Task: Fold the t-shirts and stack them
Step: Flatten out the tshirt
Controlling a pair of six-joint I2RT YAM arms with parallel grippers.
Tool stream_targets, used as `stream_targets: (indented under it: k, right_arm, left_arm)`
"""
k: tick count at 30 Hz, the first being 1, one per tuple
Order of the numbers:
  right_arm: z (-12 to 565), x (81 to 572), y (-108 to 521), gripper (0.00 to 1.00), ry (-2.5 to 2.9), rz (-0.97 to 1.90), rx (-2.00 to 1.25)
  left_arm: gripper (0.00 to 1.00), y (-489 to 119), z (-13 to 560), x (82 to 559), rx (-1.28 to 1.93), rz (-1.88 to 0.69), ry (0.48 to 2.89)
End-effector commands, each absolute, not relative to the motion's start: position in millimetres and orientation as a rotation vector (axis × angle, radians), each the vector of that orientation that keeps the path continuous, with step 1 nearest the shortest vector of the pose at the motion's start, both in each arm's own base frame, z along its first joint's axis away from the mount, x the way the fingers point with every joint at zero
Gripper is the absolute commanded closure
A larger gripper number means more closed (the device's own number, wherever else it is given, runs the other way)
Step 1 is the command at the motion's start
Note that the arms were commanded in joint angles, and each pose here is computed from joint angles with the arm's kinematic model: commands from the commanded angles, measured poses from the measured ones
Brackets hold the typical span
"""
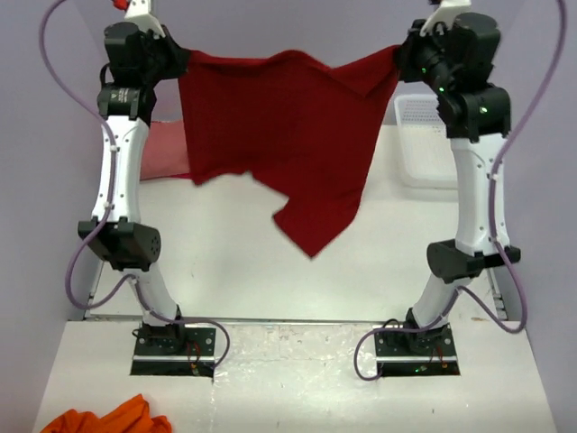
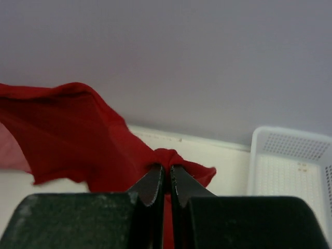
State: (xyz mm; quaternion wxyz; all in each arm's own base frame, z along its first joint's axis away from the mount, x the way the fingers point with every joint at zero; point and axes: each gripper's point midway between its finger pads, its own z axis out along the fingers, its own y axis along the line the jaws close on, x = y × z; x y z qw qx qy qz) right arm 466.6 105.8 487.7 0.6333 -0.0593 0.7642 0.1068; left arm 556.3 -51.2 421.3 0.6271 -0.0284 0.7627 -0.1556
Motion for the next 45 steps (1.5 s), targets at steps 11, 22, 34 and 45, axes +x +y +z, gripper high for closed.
stream_targets:
  k: [11,22,34,45]
  right_arm:
    - [468.8,360.6,105.6,1.00,1.848,0.455,-0.037]
    - [272.6,252.9,121.5,1.00,2.318,0.484,0.081]
    - [359.2,255.1,85.2,1.00,2.068,0.328,0.121]
    - [599.3,136.3,60.7,1.00,1.384,0.493,-0.079]
  left_arm:
    - [1.00,-72.2,459.1,425.1,0.023,-0.476,1.681]
    - [1.00,-64.7,188.3,363.8,-0.217,-0.445,2.299]
    - [1.00,-86.9,271.5,339.5,-0.084,-0.577,2.108]
    - [1.00,-96.1,568.8,207.9,0.245,-0.552,1.271]
